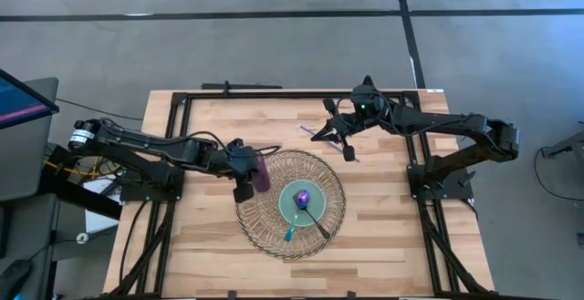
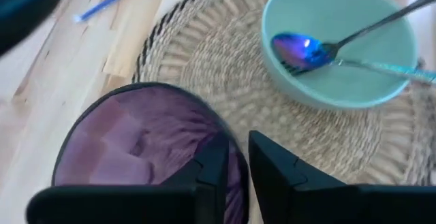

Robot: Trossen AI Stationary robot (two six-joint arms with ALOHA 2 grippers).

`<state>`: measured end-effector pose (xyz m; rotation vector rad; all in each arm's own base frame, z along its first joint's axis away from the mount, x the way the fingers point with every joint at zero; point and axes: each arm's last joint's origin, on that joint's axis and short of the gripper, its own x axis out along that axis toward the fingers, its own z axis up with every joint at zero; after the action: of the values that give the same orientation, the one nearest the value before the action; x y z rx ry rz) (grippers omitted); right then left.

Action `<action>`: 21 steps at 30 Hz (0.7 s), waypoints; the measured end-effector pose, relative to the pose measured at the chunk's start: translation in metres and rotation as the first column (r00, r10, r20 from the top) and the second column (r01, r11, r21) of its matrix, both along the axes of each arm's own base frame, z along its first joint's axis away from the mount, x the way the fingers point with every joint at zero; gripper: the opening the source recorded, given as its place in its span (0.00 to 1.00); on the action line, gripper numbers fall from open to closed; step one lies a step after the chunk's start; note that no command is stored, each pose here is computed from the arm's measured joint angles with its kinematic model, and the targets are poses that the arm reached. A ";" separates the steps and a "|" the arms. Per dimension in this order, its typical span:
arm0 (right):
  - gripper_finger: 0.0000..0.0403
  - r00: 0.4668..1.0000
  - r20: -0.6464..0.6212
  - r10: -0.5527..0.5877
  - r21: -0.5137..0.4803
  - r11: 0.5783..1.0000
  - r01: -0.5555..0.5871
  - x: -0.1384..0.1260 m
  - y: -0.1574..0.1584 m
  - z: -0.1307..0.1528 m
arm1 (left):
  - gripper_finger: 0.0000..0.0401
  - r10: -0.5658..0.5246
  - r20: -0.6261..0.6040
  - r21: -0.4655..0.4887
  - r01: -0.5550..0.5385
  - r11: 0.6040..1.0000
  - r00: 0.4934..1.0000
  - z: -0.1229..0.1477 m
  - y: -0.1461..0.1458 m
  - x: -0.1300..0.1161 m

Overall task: Pick & Place Utensil
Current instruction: Put the purple cup to the left side of the bowl on the table placemat

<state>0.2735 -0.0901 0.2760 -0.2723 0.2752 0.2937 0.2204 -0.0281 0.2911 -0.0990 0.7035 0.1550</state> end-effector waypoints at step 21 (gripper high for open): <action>0.00 0.997 0.047 0.059 -0.171 0.984 -0.050 0.000 0.000 0.001 | 0.06 -0.062 0.092 -0.053 0.067 0.996 0.994 0.007 -0.005 0.006</action>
<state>0.2737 -0.0902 0.2767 -0.4561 0.2416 0.3171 0.2261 -0.0328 0.2977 -0.1361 0.6200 0.0684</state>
